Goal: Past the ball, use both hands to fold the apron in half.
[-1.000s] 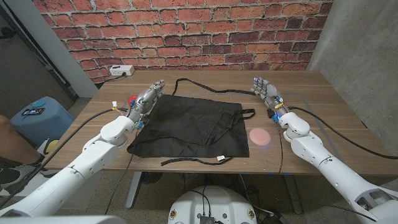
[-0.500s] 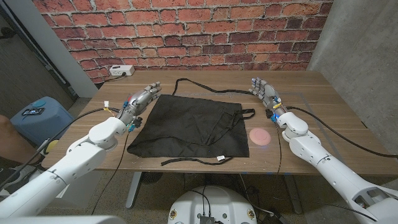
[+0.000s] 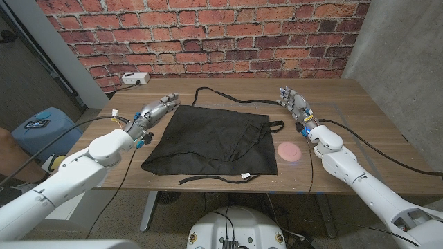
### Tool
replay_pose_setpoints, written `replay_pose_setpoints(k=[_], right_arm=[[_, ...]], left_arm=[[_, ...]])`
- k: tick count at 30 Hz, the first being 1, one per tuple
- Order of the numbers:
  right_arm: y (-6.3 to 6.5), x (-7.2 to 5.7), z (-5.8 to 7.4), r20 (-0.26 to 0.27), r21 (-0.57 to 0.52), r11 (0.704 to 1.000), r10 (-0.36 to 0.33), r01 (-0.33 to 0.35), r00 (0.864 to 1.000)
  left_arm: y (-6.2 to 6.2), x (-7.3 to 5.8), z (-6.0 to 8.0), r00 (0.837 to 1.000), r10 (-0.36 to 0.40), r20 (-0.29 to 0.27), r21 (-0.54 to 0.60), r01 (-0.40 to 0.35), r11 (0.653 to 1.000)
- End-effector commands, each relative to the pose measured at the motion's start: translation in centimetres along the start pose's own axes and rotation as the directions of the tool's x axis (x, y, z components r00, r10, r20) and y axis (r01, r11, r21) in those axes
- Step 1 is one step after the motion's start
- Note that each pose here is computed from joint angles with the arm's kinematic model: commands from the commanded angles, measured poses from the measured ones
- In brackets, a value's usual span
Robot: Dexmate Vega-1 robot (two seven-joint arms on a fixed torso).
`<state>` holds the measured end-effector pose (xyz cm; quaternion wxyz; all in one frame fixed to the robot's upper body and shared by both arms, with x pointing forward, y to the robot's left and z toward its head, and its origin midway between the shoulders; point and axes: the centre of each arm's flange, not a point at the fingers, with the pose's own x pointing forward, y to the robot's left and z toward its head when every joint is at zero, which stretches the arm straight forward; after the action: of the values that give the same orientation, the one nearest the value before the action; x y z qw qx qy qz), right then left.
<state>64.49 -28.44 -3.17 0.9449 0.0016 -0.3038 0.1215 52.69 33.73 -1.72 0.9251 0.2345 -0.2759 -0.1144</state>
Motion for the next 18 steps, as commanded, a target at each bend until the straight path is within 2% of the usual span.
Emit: replay_pose_setpoints(k=[1, 9, 18], right_arm=[[0.2, -0.5, -0.1, 0.003, 0.001, 1.000, -0.001, 0.001, 1.000], [0.4, -0.7, -0.1, 0.000, -0.003, 1.000, 0.001, -0.001, 1.000], [0.7, -0.4, 0.0, 0.000, -0.014, 1.000, 0.009, -0.009, 1.000]], left_arm=[[0.1, -2.1, 1.1, 0.998, -0.056, -0.021, 0.162, 0.059, 0.985], [0.7, -3.5, 1.4, 0.996, -0.080, -0.041, 0.259, 0.088, 0.962], [1.4, -4.9, 1.9, 0.993, -0.091, -0.075, 0.389, 0.113, 0.914]])
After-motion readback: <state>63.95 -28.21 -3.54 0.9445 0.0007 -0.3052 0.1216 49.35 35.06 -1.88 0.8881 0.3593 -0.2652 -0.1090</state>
